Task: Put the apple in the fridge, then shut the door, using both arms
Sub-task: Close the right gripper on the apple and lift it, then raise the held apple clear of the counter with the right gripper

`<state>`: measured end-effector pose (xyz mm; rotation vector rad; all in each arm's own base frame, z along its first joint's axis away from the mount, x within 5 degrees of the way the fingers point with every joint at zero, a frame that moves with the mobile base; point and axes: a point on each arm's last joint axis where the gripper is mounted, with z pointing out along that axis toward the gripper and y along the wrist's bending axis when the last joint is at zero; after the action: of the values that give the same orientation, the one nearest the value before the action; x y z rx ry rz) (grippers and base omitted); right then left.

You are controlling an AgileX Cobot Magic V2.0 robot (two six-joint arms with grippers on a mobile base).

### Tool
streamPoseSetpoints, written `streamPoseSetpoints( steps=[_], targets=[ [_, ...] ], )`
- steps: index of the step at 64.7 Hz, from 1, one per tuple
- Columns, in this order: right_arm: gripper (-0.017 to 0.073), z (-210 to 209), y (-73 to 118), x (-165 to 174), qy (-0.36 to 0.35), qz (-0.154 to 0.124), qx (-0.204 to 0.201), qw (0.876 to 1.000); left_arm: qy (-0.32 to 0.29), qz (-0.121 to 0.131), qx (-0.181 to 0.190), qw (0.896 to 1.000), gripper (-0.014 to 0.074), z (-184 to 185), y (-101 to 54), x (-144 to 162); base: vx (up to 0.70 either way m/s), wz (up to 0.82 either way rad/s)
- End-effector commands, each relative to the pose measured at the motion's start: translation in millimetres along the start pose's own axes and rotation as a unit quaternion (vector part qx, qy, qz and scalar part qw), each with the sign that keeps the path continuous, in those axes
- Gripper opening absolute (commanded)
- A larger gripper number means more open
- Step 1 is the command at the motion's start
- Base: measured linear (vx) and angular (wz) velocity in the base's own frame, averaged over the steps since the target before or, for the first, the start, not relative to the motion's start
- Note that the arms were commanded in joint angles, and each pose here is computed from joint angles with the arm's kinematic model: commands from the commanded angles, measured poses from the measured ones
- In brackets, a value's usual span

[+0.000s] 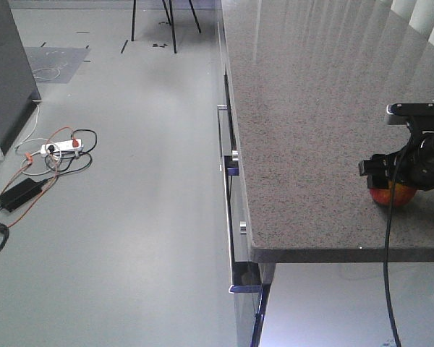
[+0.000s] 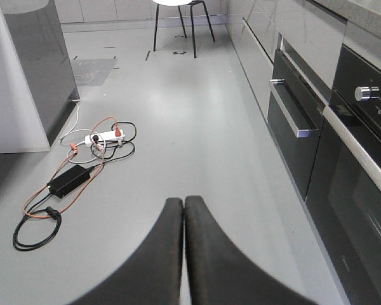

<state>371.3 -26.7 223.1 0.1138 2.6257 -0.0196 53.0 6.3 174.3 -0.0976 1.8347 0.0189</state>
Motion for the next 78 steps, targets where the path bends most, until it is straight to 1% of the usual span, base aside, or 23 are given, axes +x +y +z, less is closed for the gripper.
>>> streamPoseSetpoints(
  steps=[1,9,16,22,32,47,57,62,68,75,78],
  targets=[
    [0.0158,-21,-1.2,-15,-0.055,0.002,-0.004,0.999,-0.030,0.001,0.009,1.000,-0.0005,1,-1.5,-1,0.00,0.00],
    [0.0111,-21,-1.0,-16,-0.056,0.004,-0.005,0.998,-0.030,0.001,0.009,1.000,-0.0005,1,-1.5,-1,0.00,0.00],
    [0.0112,-24,-1.0,-16,-0.061,0.003,-0.005,0.998,-0.030,0.001,0.009,1.000,-0.0005,1,-1.5,-1,0.00,0.00],
    [0.0114,-35,-0.9,-19,-0.077,0.009,-0.006,0.997,-0.030,0.001,0.009,1.000,-0.0005,1,-1.5,-1,0.00,0.00],
    [0.0118,-66,-1.1,-25,-0.130,0.005,-0.004,0.992,-0.030,0.001,0.009,1.000,-0.0005,1,-1.5,-1,0.00,0.00],
    [0.0122,-131,-0.5,-27,-0.221,-0.005,-0.003,0.975,-0.030,0.001,0.009,1.000,-0.0005,1,-1.5,-1,0.00,0.00],
    [0.0125,-174,-0.5,-16,-0.252,-0.011,-0.001,0.968,-0.030,0.001,0.009,1.000,-0.0005,1,-1.5,-1,0.00,0.00],
    [0.0126,-192,-0.3,-8,-0.259,-0.022,0.001,0.966,-0.030,0.001,0.009,1.000,-0.0005,1,-1.5,-1,0.00,0.00],
    [0.0127,-213,-0.4,4,-0.279,-0.028,0.003,0.960,-0.030,0.001,0.009,1.000,-0.0005,1,-1.5,-1,0.00,0.00],
    [0.0129,-227,-0.3,24,-0.296,-0.026,0.000,0.955,-0.030,0.001,0.009,1.000,-0.0005,1,-1.5,-1,0.00,0.00],
    [0.0130,-229,0.1,36,-0.296,-0.022,-0.004,0.955,-0.030,0.001,0.009,1.000,-0.0005,1,-1.5,-1,0.00,0.00]
  ],
)
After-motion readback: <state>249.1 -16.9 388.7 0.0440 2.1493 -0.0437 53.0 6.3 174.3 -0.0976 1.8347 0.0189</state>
